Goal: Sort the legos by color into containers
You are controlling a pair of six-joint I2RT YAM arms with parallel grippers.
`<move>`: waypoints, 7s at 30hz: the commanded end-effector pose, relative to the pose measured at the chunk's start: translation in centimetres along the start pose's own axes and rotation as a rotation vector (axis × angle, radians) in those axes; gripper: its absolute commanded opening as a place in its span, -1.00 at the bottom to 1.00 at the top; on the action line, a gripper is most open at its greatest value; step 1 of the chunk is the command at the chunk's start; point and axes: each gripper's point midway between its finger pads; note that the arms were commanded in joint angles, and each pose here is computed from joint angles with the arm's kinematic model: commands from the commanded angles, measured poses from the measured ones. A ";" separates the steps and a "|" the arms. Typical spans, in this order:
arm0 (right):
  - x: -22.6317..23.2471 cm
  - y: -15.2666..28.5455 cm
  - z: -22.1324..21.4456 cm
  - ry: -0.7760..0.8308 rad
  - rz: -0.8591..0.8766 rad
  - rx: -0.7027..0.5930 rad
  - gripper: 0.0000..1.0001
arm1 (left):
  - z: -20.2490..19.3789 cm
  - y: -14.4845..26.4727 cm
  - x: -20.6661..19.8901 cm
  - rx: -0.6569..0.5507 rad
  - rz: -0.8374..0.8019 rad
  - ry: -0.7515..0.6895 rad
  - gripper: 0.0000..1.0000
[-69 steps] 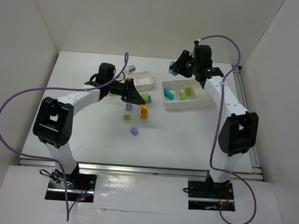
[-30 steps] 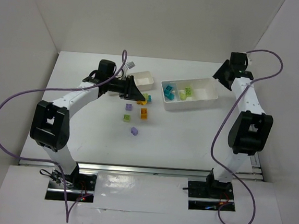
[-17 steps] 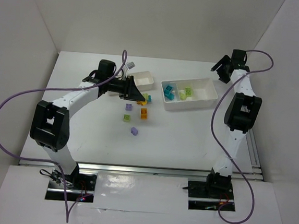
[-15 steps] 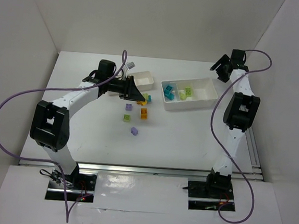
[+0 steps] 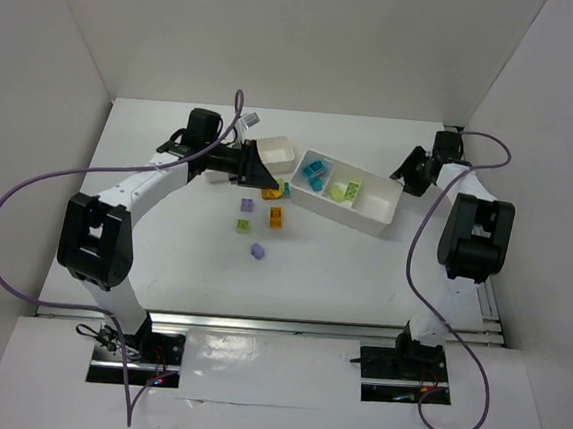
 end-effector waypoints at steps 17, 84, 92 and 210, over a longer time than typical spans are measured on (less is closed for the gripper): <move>0.5 18.5 -4.1 0.051 -0.291 -0.253 0.63 | -0.4 -12.7 -6.0 0.105 0.023 -0.157 -1.00; 31.2 6.5 -21.5 0.698 0.081 -0.035 -0.59 | 1.8 14.6 9.9 -0.429 0.784 0.238 0.85; 22.1 16.3 -14.9 0.510 -0.074 -0.195 -0.59 | 0.6 11.3 11.3 -0.319 0.788 0.237 0.80; 37.0 -1.8 -28.1 0.783 0.263 0.061 0.60 | 6.6 18.3 8.2 -0.621 0.891 0.191 0.56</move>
Point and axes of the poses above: each gripper's point midway between its finger pads, its own y axis back along the fingers, its own x axis along the line the jaws close on, z = x × y, and after that the axes turned 12 degrees about y, right-handed
